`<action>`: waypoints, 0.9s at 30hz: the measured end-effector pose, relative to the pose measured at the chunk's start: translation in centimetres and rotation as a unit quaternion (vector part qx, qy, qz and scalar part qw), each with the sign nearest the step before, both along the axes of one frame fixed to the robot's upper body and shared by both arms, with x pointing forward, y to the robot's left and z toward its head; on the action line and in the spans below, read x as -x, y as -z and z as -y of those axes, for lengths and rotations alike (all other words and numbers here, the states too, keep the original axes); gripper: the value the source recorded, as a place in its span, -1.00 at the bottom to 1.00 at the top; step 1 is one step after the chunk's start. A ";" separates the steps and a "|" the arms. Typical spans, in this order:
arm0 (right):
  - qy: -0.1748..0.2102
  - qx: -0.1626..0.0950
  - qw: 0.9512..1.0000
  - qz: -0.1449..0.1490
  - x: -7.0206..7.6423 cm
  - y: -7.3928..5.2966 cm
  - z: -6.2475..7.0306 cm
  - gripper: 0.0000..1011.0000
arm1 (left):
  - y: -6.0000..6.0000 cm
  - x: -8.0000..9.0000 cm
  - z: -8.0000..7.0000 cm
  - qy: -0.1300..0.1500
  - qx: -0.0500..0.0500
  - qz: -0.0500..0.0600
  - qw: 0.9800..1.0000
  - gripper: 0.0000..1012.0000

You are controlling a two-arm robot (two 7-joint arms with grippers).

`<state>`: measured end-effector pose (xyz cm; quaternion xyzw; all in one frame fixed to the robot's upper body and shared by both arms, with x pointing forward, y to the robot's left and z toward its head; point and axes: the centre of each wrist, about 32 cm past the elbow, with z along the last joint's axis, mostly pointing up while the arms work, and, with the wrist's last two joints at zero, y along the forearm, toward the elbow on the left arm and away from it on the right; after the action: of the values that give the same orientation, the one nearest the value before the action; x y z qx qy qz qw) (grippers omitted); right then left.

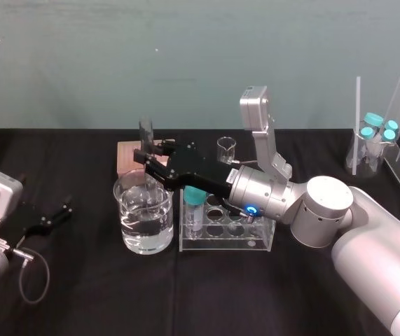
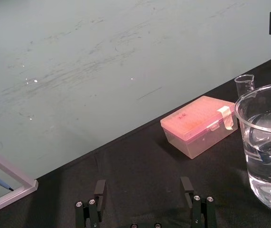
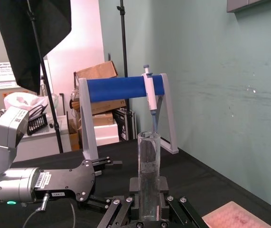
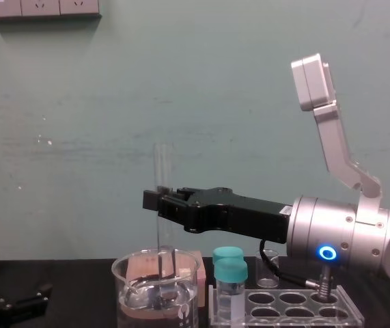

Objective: Hold the test tube with one hand and immerse one end into the beaker, then return it to the test tube rack.

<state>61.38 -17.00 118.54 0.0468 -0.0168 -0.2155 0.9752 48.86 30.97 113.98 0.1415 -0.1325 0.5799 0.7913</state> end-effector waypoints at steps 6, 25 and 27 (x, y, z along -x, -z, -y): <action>0.000 0.000 1.000 0.001 0.0 0.0 0.0 -0.55 | 0.0 0.0 0.0 0.000 0.000 0.000 1.000 0.98; 0.001 -0.052 0.994 0.100 0.4 -5.5 0.9 -0.55 | 0.0 0.0 0.0 0.000 0.000 0.000 1.000 0.98; 0.007 -0.060 0.992 0.113 0.5 -6.2 1.3 -0.55 | 0.0 0.0 0.0 0.000 0.000 0.000 1.000 0.98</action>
<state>60.87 -18.28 124.74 0.1292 -0.1142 -0.2163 0.9610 48.86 30.97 113.98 0.1415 -0.1325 0.5799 0.7913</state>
